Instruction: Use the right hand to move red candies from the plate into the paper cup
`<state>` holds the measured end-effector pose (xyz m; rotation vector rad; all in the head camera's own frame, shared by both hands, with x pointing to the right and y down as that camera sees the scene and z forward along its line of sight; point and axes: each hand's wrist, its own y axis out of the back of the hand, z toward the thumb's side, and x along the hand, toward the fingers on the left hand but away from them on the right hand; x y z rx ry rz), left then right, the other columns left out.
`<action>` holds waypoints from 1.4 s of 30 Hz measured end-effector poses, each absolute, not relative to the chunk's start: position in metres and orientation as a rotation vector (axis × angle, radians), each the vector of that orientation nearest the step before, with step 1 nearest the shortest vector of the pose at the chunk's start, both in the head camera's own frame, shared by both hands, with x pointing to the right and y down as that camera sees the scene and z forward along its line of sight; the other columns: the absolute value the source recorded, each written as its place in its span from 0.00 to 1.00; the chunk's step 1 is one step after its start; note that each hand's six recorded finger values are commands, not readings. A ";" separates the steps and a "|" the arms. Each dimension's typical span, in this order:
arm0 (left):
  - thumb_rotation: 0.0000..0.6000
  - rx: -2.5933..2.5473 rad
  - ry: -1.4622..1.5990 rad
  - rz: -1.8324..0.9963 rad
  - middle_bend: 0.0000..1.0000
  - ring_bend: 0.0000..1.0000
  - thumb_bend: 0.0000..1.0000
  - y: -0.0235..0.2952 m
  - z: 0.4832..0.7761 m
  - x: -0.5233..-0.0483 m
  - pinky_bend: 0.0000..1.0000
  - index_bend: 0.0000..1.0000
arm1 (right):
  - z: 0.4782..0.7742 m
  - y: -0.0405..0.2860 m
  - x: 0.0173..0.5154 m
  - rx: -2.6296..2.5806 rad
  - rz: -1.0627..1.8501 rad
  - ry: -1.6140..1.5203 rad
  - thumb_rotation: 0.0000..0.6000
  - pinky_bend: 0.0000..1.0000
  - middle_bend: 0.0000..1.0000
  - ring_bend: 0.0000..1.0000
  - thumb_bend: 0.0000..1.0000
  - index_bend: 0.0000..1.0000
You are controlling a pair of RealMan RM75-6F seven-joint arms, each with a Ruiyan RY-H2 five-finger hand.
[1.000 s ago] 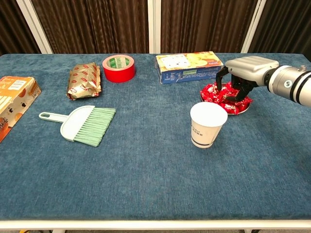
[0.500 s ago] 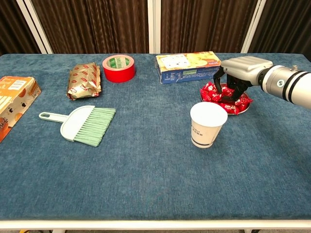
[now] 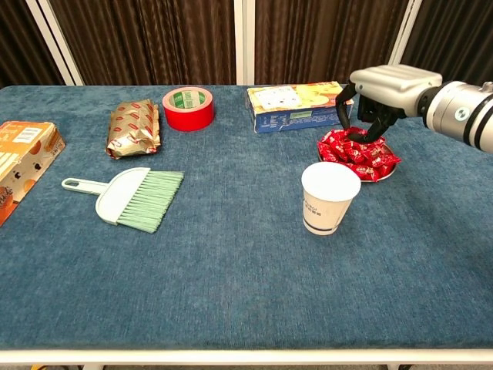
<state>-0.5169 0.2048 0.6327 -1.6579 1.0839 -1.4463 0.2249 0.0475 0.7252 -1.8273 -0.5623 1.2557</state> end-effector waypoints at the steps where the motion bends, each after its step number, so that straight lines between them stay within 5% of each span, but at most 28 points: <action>1: 1.00 -1.658 1.085 -1.446 0.14 0.05 0.09 0.205 0.633 -0.517 0.19 0.14 | 0.721 0.049 0.223 -1.833 1.243 -0.564 1.00 0.91 1.00 1.00 0.31 0.59; 11: 1.00 -1.637 1.097 -1.466 0.14 0.05 0.09 0.204 0.630 -0.518 0.19 0.14 | 0.671 0.085 0.193 -1.913 1.086 -0.534 1.00 0.91 1.00 1.00 0.31 0.59; 23: 1.00 -1.635 1.095 -1.454 0.14 0.05 0.09 0.202 0.628 -0.510 0.19 0.14 | 0.652 0.126 0.204 -1.908 1.086 -0.468 1.00 0.91 1.00 1.00 0.29 0.59; 29: 1.00 -1.630 1.100 -1.456 0.14 0.05 0.09 0.200 0.627 -0.509 0.19 0.14 | 0.657 0.130 0.204 -1.931 1.108 -0.434 1.00 0.91 1.00 1.00 0.09 0.59; 42: 1.00 -1.617 1.111 -1.455 0.14 0.05 0.09 0.204 0.621 -0.518 0.19 0.14 | 0.642 0.094 0.212 -1.831 1.084 -0.560 1.00 0.91 1.00 1.00 0.09 0.56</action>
